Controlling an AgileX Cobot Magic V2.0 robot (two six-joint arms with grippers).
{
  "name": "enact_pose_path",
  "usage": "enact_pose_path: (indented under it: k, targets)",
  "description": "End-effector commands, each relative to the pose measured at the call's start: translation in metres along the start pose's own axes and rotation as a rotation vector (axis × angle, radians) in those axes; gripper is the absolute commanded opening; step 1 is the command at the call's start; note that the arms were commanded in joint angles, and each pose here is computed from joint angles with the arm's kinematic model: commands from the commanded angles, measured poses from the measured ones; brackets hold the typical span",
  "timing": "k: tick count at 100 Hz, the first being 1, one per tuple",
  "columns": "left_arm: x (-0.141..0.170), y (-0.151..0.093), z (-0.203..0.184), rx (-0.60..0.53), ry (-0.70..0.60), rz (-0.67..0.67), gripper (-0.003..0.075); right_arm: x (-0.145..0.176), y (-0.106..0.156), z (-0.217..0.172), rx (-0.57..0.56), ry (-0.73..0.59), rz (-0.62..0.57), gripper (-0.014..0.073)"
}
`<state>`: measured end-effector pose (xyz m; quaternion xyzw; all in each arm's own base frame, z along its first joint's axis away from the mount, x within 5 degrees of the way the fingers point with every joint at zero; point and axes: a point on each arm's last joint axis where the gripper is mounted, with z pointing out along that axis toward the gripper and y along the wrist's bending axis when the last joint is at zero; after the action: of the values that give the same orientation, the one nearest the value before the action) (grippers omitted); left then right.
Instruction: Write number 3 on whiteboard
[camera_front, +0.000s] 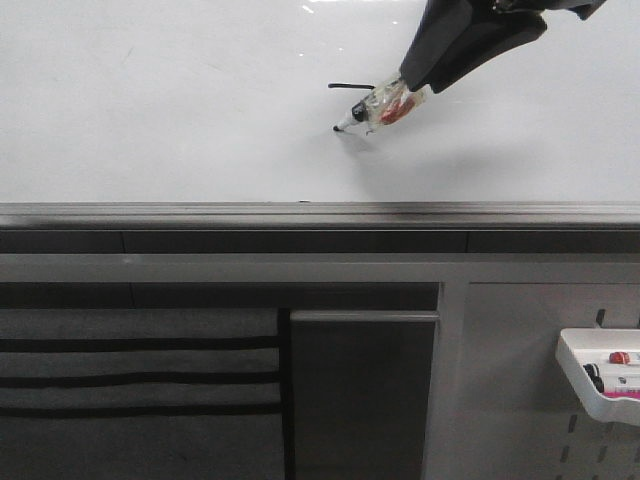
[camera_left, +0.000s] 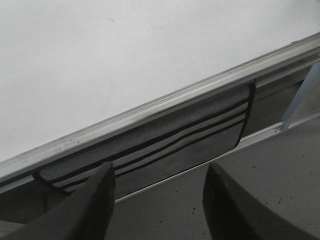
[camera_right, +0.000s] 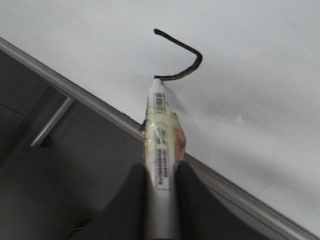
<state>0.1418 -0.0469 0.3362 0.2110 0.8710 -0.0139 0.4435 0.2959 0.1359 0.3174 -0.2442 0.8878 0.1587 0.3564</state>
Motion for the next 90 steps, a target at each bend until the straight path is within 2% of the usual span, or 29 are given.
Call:
enact_pose_path:
  k: [1,14,29,44,58,63,71,78,90]
  targets:
    - [-0.012,0.002,-0.006,-0.008,-0.093,-0.016,0.0369,-0.021,-0.01,-0.018,0.085,-0.154,-0.024,-0.0048]
    - [-0.012,0.002,-0.006,-0.008,-0.093,-0.016,0.0369,-0.001,-0.023,-0.03,0.091,-0.047,0.016,-0.0048]
    - [-0.012,0.002,-0.006,-0.008,-0.093,-0.016,0.0369,0.015,-0.015,-0.016,0.056,-0.007,0.033,-0.0048]
    - [-0.012,0.002,-0.006,-0.008,-0.093,-0.016,0.0369,-0.004,0.005,0.0,0.029,-0.122,0.008,-0.0048]
    - [-0.012,0.002,-0.006,-0.008,-0.093,-0.016,0.0369,-0.022,0.023,-0.017,-0.033,-0.132,-0.036,-0.0048]
    - [-0.012,0.002,-0.006,-0.008,-0.093,-0.016,0.0369,-0.02,0.032,-0.03,-0.066,-0.109,-0.097,-0.0048]
    - [-0.012,0.002,-0.006,-0.008,-0.093,-0.016,0.0369,-0.01,0.048,-0.058,-0.129,-0.058,-0.283,-0.0048]
    - [-0.012,0.002,-0.006,-0.008,-0.093,-0.016,0.0369,0.0,0.059,-0.081,-0.174,-0.035,-0.399,-0.0048]
    - [-0.012,0.002,-0.006,-0.008,-0.093,-0.016,0.0369,0.009,0.071,-0.112,-0.189,-0.096,-0.48,-0.0048]
